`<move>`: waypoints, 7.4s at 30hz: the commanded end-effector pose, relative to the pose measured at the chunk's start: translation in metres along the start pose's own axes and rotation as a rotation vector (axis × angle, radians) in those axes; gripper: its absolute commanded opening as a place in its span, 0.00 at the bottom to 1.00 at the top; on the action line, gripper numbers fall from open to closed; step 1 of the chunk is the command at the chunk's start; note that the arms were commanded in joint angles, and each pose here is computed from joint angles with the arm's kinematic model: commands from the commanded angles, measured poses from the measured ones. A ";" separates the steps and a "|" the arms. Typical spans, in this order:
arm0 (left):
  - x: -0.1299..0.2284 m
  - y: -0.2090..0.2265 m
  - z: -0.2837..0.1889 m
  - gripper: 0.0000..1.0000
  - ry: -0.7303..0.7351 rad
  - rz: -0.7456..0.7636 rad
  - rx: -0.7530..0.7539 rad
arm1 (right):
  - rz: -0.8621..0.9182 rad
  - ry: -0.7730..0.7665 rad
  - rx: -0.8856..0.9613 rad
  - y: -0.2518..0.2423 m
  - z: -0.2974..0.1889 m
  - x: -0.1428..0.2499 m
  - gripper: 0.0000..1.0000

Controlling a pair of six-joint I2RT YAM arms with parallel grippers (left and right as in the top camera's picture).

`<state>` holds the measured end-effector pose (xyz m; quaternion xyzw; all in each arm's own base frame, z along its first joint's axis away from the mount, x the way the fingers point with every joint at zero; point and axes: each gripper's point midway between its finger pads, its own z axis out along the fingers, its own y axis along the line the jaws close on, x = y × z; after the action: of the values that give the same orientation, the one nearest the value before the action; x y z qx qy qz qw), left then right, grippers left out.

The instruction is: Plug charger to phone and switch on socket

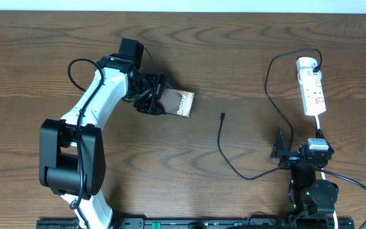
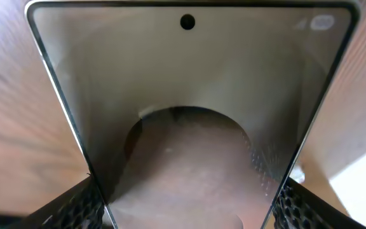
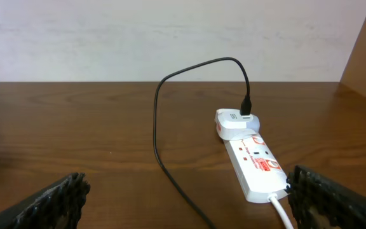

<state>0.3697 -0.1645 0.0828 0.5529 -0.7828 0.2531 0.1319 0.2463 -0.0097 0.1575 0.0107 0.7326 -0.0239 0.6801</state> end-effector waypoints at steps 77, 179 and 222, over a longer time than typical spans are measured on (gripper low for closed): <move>-0.102 0.076 0.062 0.17 -0.409 0.177 -0.371 | 0.180 0.102 -0.329 0.058 0.010 0.014 0.99; -0.014 0.022 0.011 0.07 -0.041 0.140 -0.046 | 0.762 0.903 -0.743 0.311 0.105 0.074 0.74; -0.002 0.019 0.012 0.07 0.024 0.091 -0.027 | 0.724 0.855 -0.683 0.349 0.087 0.085 0.35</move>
<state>0.3564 -0.1542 0.0546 0.5231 -0.8099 0.2336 0.1262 0.3470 0.3221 0.0613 0.0578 0.8557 0.4456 0.2568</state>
